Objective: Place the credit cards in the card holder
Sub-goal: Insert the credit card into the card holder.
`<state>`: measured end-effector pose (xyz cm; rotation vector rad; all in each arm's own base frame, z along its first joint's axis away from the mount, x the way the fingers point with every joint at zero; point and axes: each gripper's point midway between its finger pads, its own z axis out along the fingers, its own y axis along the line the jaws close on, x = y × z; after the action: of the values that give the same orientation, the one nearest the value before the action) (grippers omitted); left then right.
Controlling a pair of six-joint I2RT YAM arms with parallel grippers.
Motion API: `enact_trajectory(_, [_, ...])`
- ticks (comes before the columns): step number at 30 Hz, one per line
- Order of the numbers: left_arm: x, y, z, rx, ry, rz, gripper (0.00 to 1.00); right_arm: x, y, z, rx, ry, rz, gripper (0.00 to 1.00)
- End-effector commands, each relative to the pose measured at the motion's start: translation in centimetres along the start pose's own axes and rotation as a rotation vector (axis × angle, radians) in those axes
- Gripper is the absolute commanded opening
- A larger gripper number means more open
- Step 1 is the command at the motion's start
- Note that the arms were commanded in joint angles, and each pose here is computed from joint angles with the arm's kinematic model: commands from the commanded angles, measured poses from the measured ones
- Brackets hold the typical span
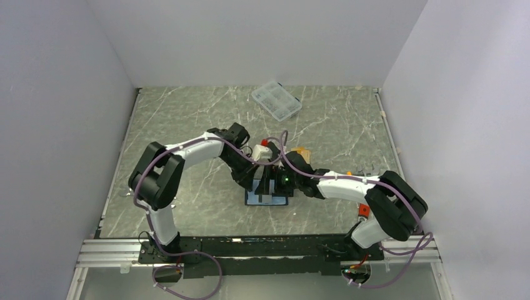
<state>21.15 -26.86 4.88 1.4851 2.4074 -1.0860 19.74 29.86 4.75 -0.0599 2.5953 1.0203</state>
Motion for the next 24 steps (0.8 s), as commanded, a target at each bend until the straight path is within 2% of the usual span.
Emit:
enact_trajectory(1, [-1.5, -1.4, -3.3, 0.011, -0.090, 0.072, 0.10, -0.5, -0.2, 0.4, 0.063, -0.021, -0.040, 0.85])
enact_trajectory(14, [1.4, 1.3, -8.1, -0.055, -0.203, -0.030, 0.08, 1.6, -0.5, 3.0, 0.296, 0.043, -0.120, 0.86])
enact_trajectory(18, [2.3, 1.3, -8.3, -0.086, -0.203, -0.027, 0.08, 1.7, -1.2, 3.2, 0.411, 0.025, -0.149, 0.84])
enact_trajectory(24, [3.1, 2.1, -6.6, -0.067, -0.200, -0.083, 0.03, 0.1, 0.2, 2.0, 0.458, -0.018, -0.162, 0.87])
